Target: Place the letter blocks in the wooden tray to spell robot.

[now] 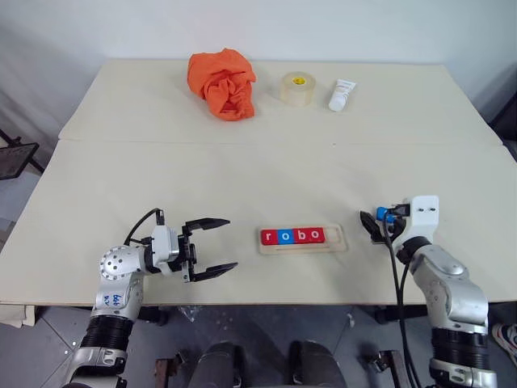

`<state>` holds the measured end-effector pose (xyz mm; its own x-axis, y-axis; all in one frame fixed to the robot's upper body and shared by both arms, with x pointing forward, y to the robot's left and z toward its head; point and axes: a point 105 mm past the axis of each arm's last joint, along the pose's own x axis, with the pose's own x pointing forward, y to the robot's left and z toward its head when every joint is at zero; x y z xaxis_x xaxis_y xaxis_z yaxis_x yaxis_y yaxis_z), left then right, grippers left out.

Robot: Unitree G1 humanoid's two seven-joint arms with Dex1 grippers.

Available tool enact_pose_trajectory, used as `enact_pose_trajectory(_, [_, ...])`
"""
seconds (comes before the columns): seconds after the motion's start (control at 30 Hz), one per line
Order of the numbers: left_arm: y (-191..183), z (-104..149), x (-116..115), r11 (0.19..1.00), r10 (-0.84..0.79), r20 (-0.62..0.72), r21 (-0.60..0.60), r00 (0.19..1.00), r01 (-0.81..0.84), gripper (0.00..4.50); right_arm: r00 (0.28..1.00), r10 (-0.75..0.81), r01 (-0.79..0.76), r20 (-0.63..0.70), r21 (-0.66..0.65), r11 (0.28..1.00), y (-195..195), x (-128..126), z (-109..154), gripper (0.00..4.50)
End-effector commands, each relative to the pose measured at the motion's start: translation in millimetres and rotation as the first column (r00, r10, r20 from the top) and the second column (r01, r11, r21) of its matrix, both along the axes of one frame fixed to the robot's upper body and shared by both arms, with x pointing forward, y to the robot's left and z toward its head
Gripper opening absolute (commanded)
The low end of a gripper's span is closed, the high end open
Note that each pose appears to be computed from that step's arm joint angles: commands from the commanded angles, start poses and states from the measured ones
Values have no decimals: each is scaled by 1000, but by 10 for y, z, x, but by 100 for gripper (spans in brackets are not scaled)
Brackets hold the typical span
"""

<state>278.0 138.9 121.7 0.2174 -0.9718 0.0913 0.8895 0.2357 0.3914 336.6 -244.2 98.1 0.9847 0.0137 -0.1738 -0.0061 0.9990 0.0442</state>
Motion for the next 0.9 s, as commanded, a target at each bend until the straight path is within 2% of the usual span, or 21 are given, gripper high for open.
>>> enact_pose_trajectory(0.03, [-22, 83, -17, 1000, -14, 44, -7, 999, 15, 450, 997, -63, 64, -49, 7, 998, -3, -35, -134, 447])
enact_pose_trajectory(0.3, [-42, 104, 18, 1000, -23, 49, -8, 999, 23, 450, 981, -184, 185, -54, 22, 982, -61, -10, -175, 447])
enact_pose_trajectory(0.4, [-44, 103, 18, 1000, -25, 49, -7, 998, 25, 450, 975, -216, 218, -57, 24, 976, -104, -22, -188, 388])
enact_pose_trajectory(0.63, [-55, 103, 23, 1000, -29, 47, -8, 998, 29, 450, 978, -208, 208, -36, 9, 978, -100, -59, -123, 159])
enact_pose_trajectory(0.67, [-56, 103, 22, 999, -30, 46, -9, 998, 31, 450, 981, -193, 193, -25, 0, 981, -88, -81, -83, 148])
enact_pose_trajectory(0.8, [-54, 103, 19, 999, -36, 43, -8, 998, 36, 450, 989, -151, 151, 0, -24, 988, -50, -184, 50, 149])
enact_pose_trajectory(0.9, [-37, 90, 14, 999, -50, 32, 1, 998, 50, 450, 997, -60, 57, -54, -55, 997, 69, -452, 25, 149])
